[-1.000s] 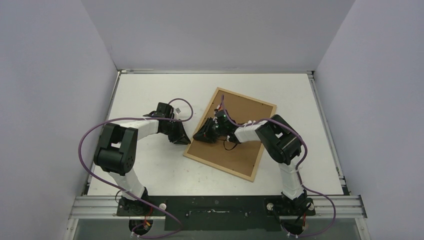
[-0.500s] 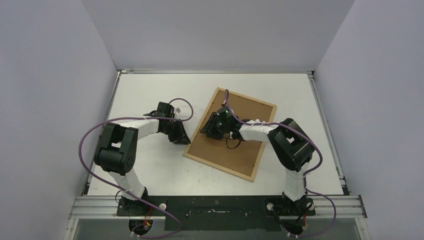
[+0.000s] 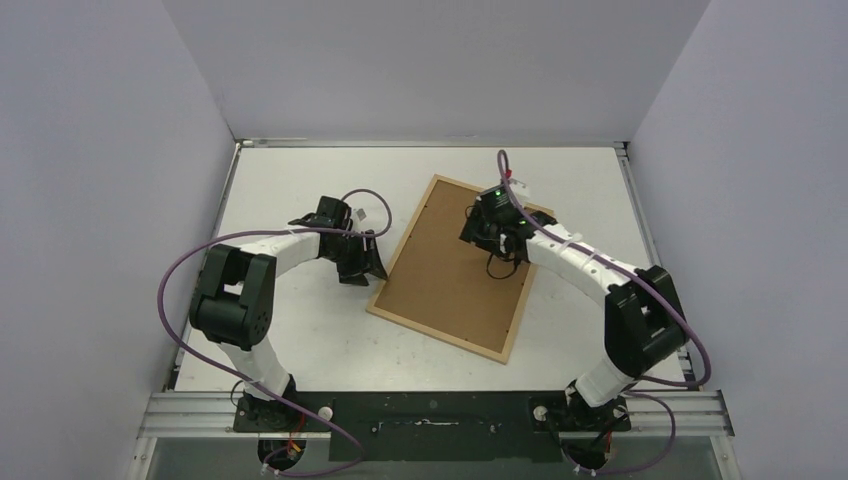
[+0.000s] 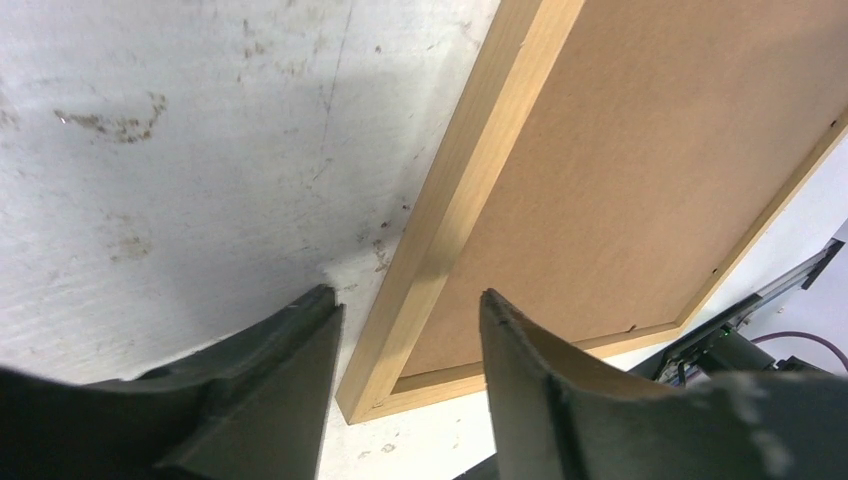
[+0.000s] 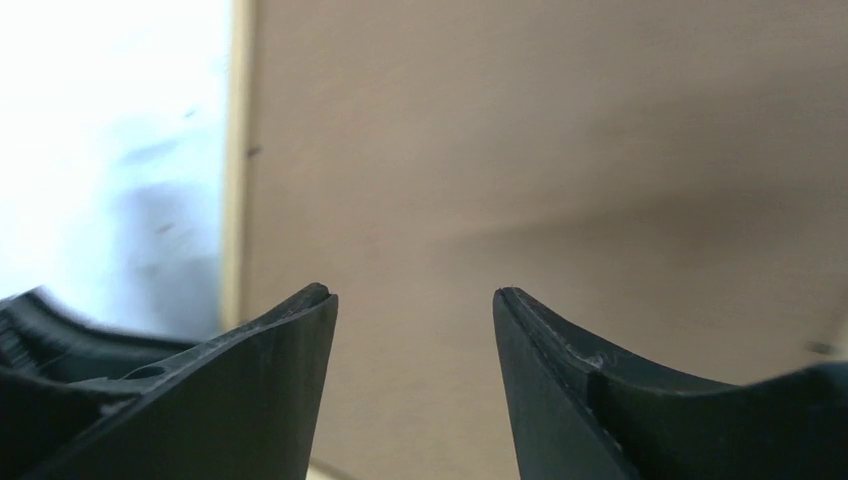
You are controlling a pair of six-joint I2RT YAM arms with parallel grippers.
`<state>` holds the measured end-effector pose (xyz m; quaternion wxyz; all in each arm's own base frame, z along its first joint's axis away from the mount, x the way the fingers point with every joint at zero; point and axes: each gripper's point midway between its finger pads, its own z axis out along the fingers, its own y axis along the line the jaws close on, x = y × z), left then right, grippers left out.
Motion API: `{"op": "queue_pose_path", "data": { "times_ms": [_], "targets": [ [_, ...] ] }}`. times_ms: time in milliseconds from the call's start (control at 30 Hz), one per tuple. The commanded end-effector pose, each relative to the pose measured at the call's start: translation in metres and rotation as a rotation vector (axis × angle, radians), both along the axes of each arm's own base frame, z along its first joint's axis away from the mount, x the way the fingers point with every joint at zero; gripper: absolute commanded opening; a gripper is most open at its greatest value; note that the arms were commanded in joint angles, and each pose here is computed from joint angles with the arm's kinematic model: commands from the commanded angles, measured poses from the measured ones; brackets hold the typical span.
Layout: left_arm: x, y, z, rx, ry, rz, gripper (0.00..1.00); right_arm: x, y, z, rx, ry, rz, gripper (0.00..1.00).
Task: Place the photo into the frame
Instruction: Install the photo frame at the center of the board, then adjust the photo frame at the center of the board.
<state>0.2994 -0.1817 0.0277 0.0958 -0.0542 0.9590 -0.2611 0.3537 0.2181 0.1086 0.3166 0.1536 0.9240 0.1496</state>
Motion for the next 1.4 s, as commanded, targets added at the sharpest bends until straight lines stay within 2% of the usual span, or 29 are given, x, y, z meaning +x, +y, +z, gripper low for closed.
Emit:
{"op": "queue_pose_path", "data": {
  "times_ms": [0, 100, 300, 600, 767, 900, 1000, 1100, 1200, 1267, 1367],
  "targets": [
    [0.024, -0.003, 0.014, 0.008, -0.092, -0.041, 0.56, -0.024, -0.101, 0.003, -0.28, 0.078, -0.158, 0.63],
    [0.027, -0.005, 0.009, 0.005, -0.087, -0.048, 0.57, -0.037, -0.132, -0.006, -0.301, 0.156, -0.21, 0.64],
    [0.029, -0.012, -0.001, -0.025, -0.049, -0.061, 0.56, -0.054, -0.149, -0.031, -0.269, 0.271, -0.207, 0.66],
    [0.016, -0.013, -0.01, -0.028, -0.005, -0.065, 0.37, -0.064, -0.125, -0.069, -0.133, 0.407, -0.129, 0.67],
    [0.002, -0.018, -0.01, -0.054, 0.023, -0.072, 0.27, -0.064, -0.112, -0.083, -0.059, 0.436, -0.085, 0.65],
    [-0.011, -0.022, -0.006, -0.096, 0.032, -0.085, 0.24, -0.055, -0.11, -0.082, -0.062, 0.423, -0.043, 0.64],
    [-0.023, -0.025, 0.0, -0.126, 0.031, -0.104, 0.23, -0.05, -0.124, -0.078, -0.138, 0.428, -0.048, 0.64],
    [-0.036, -0.028, 0.008, -0.149, 0.02, -0.125, 0.23, -0.04, -0.152, -0.06, -0.286, 0.398, -0.121, 0.67],
    [-0.045, -0.027, 0.017, -0.147, -0.008, -0.121, 0.27, -0.024, -0.16, -0.031, -0.354, 0.311, -0.17, 0.75],
    [-0.047, -0.02, 0.024, -0.121, -0.032, -0.092, 0.36, -0.012, -0.149, -0.011, -0.374, 0.243, -0.157, 0.78],
    [-0.042, 0.0, 0.033, -0.027, -0.099, -0.015, 0.51, 0.001, -0.1, 0.003, -0.366, 0.179, -0.051, 0.78]
  ]
}}
